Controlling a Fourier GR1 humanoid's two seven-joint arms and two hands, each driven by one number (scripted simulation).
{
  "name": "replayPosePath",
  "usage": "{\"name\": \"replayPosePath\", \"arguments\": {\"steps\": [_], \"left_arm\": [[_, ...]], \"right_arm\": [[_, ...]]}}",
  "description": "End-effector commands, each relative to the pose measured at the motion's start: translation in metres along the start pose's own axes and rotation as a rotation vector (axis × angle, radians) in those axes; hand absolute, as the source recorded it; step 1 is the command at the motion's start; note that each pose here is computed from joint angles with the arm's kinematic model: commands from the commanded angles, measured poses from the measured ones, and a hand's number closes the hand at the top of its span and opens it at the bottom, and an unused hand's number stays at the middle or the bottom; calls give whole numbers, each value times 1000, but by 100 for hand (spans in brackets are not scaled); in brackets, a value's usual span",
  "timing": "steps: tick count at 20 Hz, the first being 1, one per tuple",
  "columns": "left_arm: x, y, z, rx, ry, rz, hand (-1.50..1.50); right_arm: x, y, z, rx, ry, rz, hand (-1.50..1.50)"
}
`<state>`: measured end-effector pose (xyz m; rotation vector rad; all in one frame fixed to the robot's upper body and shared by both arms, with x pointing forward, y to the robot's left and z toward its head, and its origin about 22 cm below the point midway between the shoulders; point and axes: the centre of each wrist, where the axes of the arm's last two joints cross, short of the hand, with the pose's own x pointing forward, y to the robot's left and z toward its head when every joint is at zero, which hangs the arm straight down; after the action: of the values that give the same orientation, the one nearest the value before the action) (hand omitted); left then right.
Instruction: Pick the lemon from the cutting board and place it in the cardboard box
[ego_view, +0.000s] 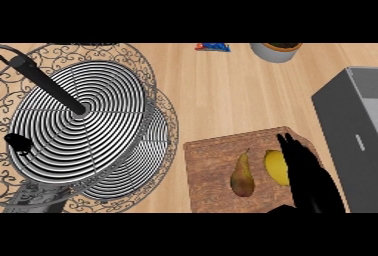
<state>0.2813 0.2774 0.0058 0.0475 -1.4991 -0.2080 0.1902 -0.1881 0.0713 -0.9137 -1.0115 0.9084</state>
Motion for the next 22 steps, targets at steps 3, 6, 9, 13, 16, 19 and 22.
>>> {"name": "replayPosePath", "arguments": {"steps": [3,6,9,13,16,19,22], "left_arm": [[37,-38,-11,-173,-132,-116,0],[42,-34,-19,-151,-134,-107,0],[25,-42,-12,-187,-135,-109,0],[35,-35,-16,-185,-132,-107,0],[38,-30,-16,-202,-138,-92,0],[30,-37,-9,-196,-134,-98,0],[34,-44,-14,-171,-147,-108,0]], "right_arm": [[-10,12,-1,31,7,28,-150],[-9,9,-10,59,8,31,-150],[-2,30,-15,70,30,24,-150],[-6,42,-7,115,37,52,-150],[-9,46,-26,116,56,53,-150],[-10,35,-27,111,48,46,-150],[-9,53,-35,93,72,74,-150]]}}
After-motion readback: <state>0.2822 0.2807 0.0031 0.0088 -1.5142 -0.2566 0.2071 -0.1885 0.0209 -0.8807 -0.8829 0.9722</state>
